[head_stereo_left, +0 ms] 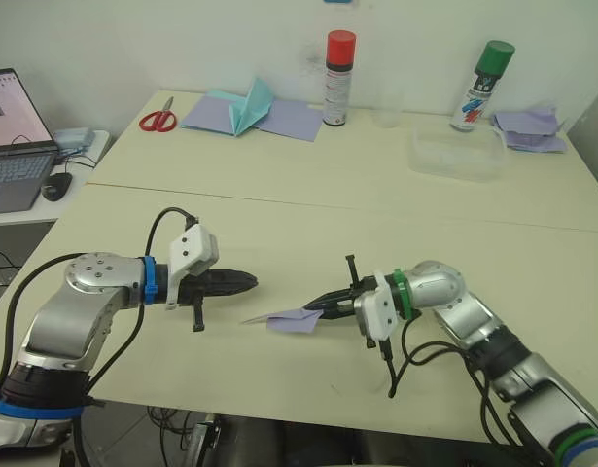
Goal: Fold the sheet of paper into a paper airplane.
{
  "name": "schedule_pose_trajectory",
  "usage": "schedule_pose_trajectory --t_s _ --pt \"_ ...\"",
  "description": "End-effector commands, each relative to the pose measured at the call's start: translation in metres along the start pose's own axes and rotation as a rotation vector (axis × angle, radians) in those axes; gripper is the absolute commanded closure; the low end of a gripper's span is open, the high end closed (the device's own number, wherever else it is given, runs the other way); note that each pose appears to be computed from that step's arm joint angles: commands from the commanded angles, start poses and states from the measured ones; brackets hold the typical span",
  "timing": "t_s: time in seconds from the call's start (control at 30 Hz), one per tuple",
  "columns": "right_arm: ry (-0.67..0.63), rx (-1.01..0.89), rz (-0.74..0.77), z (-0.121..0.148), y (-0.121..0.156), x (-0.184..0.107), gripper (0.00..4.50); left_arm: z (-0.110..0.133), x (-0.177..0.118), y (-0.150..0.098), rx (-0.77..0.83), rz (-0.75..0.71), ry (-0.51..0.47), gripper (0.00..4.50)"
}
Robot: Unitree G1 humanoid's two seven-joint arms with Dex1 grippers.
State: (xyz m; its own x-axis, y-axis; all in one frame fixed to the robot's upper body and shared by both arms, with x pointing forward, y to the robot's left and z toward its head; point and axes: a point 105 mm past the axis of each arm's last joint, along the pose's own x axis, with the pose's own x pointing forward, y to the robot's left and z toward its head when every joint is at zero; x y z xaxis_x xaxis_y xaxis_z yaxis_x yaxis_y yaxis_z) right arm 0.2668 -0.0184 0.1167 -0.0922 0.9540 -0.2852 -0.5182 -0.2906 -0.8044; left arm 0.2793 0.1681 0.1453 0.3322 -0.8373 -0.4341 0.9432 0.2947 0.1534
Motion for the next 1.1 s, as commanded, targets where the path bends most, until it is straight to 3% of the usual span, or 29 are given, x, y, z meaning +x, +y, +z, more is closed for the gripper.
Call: schedule_pose_trajectory --t_s 0.03,0.17,0.23,0.3,0.57,0.63,0.8,0.87,1.0,1.1 --pt "-0.023 -0.133 0.027 -0.002 0.008 0.004 4.43 0.008 0.02 -0.019 0.035 -0.083 -0.024 4.5" --pt "-0.033 -0.126 0.058 -0.006 0.019 0.002 4.43 -0.019 0.047 -0.033 0.034 -0.126 0.045 4.5" --pt "-0.032 -0.11 0.082 -0.007 0.024 -0.001 4.01 -0.033 0.053 -0.037 0.04 -0.145 0.09 4.5" --pt "-0.018 -0.096 0.103 -0.008 0.028 -0.009 3.47 -0.042 0.057 -0.04 0.05 -0.156 0.122 4.5" --pt "0.075 -0.007 0.18 -0.006 0.041 -0.054 0.53 -0.058 0.07 -0.045 0.042 -0.18 0.158 4.5" --pt "0.102 0.051 0.186 -0.004 0.042 -0.064 0.04 -0.062 0.074 -0.046 0.04 -0.176 0.164 4.5" --pt "0.027 0.421 -0.036 0.011 0.01 -0.053 0.04 -0.066 0.079 -0.05 0.017 -0.168 0.16 4.5" --pt "-0.022 0.58 -0.13 0.016 -0.005 -0.042 0.41 -0.069 0.079 -0.051 0.006 -0.165 0.166 4.5" --pt "0.009 0.756 -0.166 0.012 -0.008 -0.018 1.75 -0.072 0.077 -0.051 -0.016 -0.143 0.177 4.5" --pt "0.113 0.88 -0.093 -0.001 0.015 0.0 2.8 -0.076 0.074 -0.049 -0.031 -0.124 0.196 4.5"
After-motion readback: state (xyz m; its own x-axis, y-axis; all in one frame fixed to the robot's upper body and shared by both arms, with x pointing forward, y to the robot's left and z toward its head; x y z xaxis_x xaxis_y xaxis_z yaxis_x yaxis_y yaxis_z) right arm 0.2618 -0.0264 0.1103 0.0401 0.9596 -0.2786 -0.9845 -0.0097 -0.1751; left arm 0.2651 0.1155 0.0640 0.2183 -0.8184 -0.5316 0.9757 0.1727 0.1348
